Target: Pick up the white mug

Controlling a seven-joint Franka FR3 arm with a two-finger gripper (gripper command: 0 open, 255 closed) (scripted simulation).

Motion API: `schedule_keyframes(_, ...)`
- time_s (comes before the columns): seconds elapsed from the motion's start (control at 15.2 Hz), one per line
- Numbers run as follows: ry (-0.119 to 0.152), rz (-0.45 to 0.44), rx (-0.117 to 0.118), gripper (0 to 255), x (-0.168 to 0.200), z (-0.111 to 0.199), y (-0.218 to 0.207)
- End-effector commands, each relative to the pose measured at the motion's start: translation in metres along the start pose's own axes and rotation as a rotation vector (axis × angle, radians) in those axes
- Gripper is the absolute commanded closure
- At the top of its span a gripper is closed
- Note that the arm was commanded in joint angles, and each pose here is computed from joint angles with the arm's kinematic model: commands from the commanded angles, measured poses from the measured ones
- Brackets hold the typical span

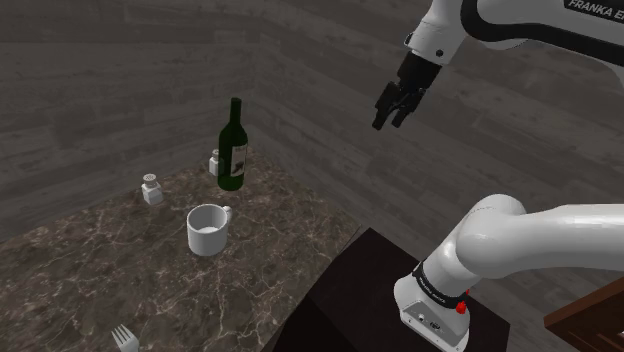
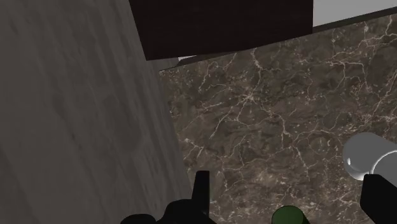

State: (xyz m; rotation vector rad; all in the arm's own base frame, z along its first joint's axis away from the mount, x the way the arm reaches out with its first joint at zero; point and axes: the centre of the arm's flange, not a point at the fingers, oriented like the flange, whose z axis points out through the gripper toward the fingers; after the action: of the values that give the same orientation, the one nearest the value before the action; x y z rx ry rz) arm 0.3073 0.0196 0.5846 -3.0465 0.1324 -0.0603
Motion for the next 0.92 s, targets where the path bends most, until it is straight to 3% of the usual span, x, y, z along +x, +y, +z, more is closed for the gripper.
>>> schedule_keyframes(0.0,0.000,0.000,0.000,0,0.000,0.000,0.000)
schedule_keyframes(0.86,0.025,-0.010,-0.036,0,0.048,0.109,-0.128)
